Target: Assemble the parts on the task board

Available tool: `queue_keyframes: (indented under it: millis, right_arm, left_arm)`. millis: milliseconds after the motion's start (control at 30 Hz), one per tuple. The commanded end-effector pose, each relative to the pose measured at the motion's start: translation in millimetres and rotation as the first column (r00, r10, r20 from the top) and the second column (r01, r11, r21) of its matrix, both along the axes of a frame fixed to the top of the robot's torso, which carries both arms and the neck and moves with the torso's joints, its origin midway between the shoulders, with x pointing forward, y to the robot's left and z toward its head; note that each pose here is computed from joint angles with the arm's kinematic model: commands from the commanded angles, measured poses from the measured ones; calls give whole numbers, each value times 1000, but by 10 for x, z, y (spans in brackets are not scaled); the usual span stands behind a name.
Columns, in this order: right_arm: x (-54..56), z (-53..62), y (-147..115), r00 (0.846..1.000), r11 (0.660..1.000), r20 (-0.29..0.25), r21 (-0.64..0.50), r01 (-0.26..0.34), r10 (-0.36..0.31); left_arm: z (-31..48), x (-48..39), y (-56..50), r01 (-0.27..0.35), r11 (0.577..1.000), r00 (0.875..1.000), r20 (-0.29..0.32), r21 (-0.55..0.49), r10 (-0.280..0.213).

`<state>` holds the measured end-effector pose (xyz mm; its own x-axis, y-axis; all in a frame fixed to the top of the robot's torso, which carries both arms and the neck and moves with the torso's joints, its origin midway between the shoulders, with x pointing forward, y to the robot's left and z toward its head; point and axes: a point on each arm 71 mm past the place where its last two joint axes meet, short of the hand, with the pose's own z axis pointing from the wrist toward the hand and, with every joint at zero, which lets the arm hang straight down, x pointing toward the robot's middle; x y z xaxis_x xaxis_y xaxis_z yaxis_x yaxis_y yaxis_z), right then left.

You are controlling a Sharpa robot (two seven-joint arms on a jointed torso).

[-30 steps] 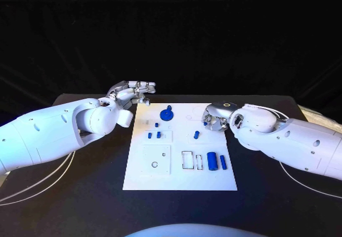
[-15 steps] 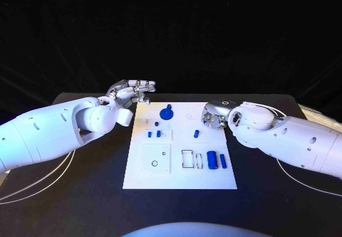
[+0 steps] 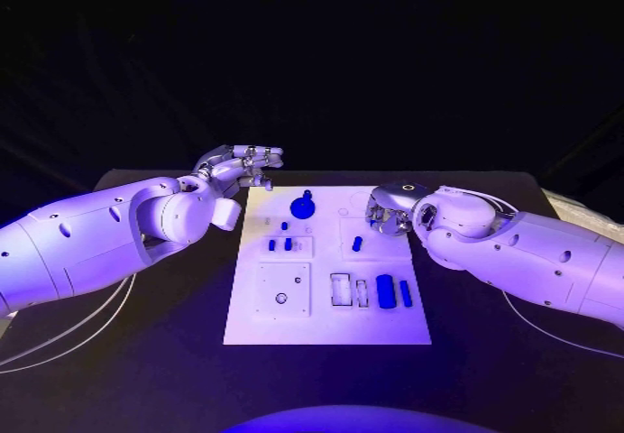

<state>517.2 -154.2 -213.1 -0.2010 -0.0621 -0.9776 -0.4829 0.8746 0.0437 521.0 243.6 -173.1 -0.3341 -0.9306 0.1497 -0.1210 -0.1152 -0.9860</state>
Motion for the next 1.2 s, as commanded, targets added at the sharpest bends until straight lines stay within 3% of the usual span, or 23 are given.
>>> queue_keyframes:
  millis: [33,433,833,1200]
  right_arm:
    - [-42,-80,20,1000,1000,-10,-19,-6,6]
    - [-133,66,-50,997,997,78,80,-3,-3]
    - [-208,205,-100,995,988,101,152,-1,-14]
    - [-495,298,195,995,974,71,210,-88,74]
  left_arm:
    - [18,-4,-27,22,1000,1000,16,-11,-22]
    - [7,-3,-19,14,1000,1000,6,-4,-14]
    - [2,-1,-20,14,1000,1000,4,-4,-14]
    - [-9,4,-40,16,1000,1000,3,-4,-16]
